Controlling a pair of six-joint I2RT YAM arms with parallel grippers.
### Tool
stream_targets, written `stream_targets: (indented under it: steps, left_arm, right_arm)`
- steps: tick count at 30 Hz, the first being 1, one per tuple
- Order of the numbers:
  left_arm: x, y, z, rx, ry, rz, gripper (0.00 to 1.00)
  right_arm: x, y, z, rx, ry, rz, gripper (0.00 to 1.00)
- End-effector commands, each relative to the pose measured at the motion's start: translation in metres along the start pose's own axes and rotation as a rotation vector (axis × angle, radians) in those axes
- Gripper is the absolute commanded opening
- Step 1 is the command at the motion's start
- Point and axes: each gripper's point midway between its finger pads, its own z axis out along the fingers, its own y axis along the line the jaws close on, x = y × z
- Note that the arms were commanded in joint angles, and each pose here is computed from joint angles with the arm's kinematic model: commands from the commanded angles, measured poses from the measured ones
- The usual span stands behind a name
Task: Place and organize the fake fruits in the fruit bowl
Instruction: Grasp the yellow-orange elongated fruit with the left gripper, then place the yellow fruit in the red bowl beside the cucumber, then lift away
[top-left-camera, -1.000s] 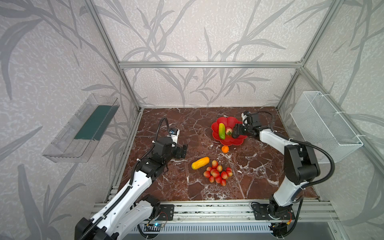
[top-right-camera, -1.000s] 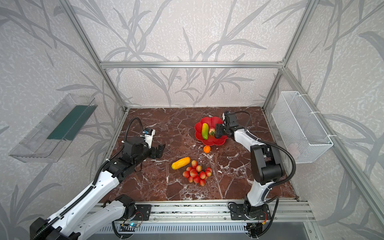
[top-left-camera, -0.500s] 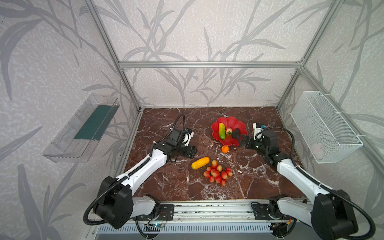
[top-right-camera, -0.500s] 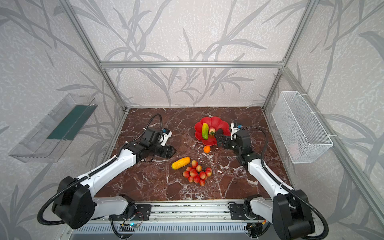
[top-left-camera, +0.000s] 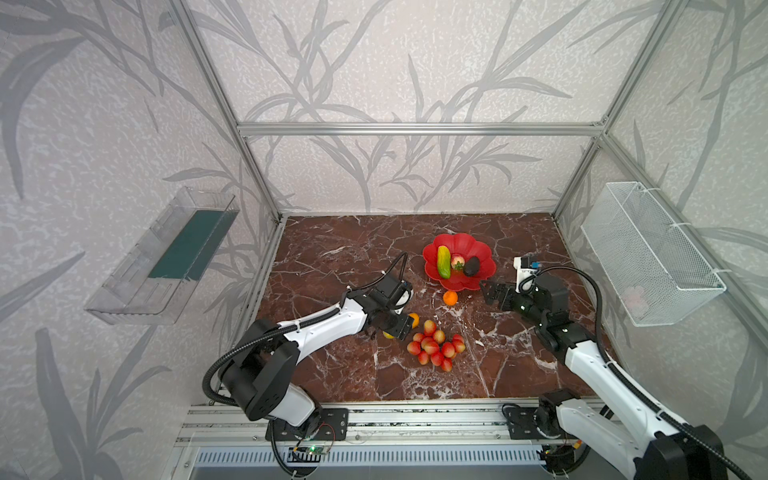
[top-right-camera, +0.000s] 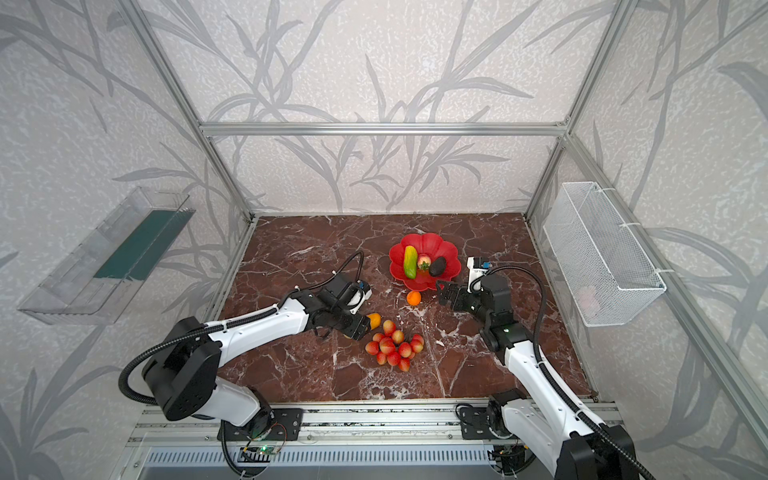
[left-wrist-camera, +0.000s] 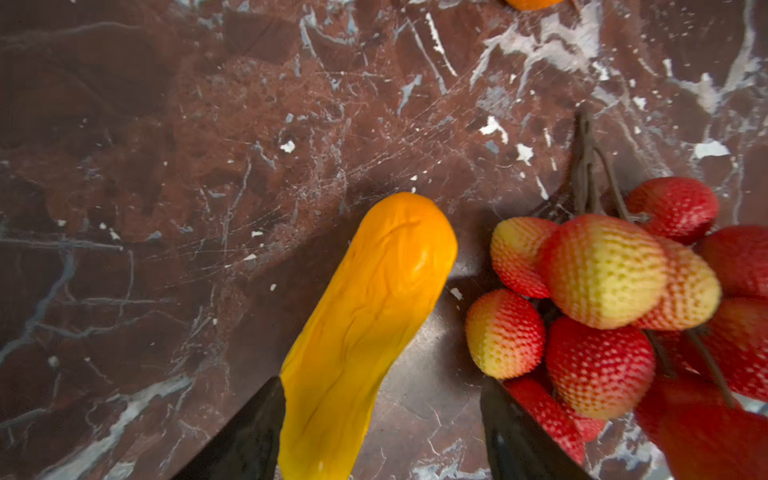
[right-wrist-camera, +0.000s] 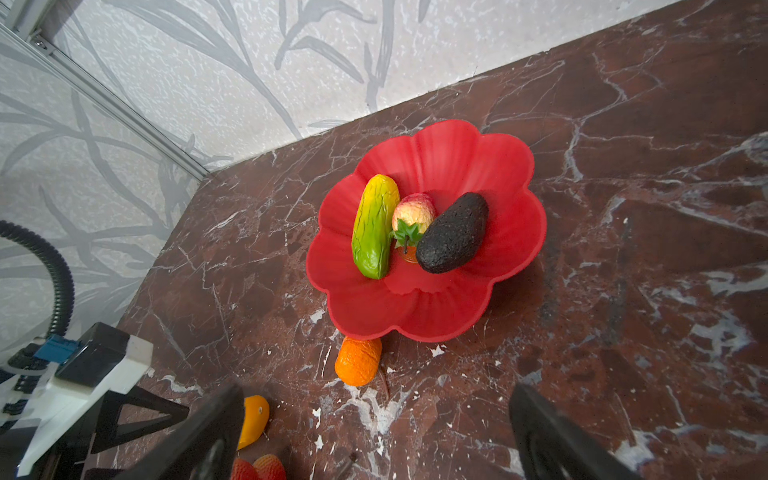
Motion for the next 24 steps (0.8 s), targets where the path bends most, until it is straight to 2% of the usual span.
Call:
stream_targets:
  steps: [1,14,16,20,24]
  left_arm:
    - [-0.015,0.006,0.002,-0.046,-0.022,-0.007,0.75]
    - [-0.012,0.014,0.032,-0.088,0.043,-0.008,0.74]
    - [-0.011,0.014,0.035,-0.085,0.052,-0.008,0.69]
    - [-0.016,0.009,0.034,-0.066,0.038,-0.018,0.46]
    - [-0.037,0.003,0.022,-0.036,-0.041,-0.046,0.37]
  right_arm:
    - [0.0,-0.001,-0.005,0.012,-0.003,-0.016,0.99]
    - [0.0,-0.001,-0.013,0.019,-0.01,-0.029,0.99]
    - [0.0,-0.001,-0.013,0.018,-0.011,-0.029,0.99]
    - [0.0,-0.001,-0.013,0.02,-0.01,-0.025,0.99]
    - [0.0,-0.002,-0.013,0.026,-0.009,-0.014,0.99]
